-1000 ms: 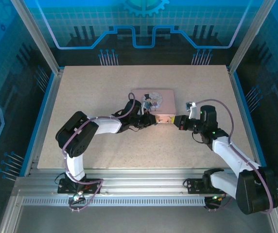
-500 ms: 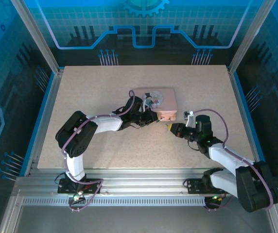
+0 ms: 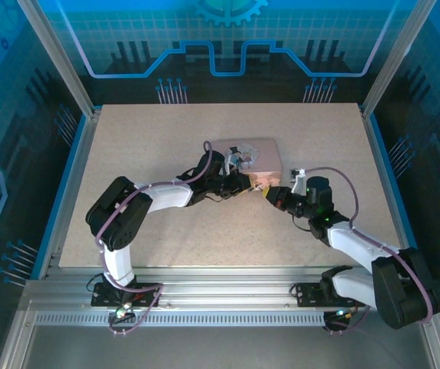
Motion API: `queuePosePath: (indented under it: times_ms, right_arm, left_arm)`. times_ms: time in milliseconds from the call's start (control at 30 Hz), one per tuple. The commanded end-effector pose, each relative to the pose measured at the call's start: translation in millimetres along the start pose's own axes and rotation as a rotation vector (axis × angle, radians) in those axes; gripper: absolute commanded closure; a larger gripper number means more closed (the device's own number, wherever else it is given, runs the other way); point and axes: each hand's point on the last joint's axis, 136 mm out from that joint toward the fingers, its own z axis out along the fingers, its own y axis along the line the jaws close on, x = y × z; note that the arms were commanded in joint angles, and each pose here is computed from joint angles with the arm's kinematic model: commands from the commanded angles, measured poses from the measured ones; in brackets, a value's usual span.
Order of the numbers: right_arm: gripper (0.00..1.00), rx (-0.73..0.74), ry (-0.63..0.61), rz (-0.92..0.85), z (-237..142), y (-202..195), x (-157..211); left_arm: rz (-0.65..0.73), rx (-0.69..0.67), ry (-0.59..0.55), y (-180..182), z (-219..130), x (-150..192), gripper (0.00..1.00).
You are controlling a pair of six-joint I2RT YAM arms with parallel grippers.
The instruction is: Unlock a padlock with a key
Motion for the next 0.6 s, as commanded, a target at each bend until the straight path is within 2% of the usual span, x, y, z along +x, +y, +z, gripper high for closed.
queuePosePath:
  times_ms: [0,567]
  right_arm:
    - [1.00,-0.010,-0.031,0.044,3,8,-11]
    - [1.00,-0.019,-0.010,0.196,25,-17,6]
  left_arm:
    - [0.020,0.111,-0.006,-35,-13,-5,0.88]
    - [0.013,0.138,-0.011,-40,-15,-8,0.88]
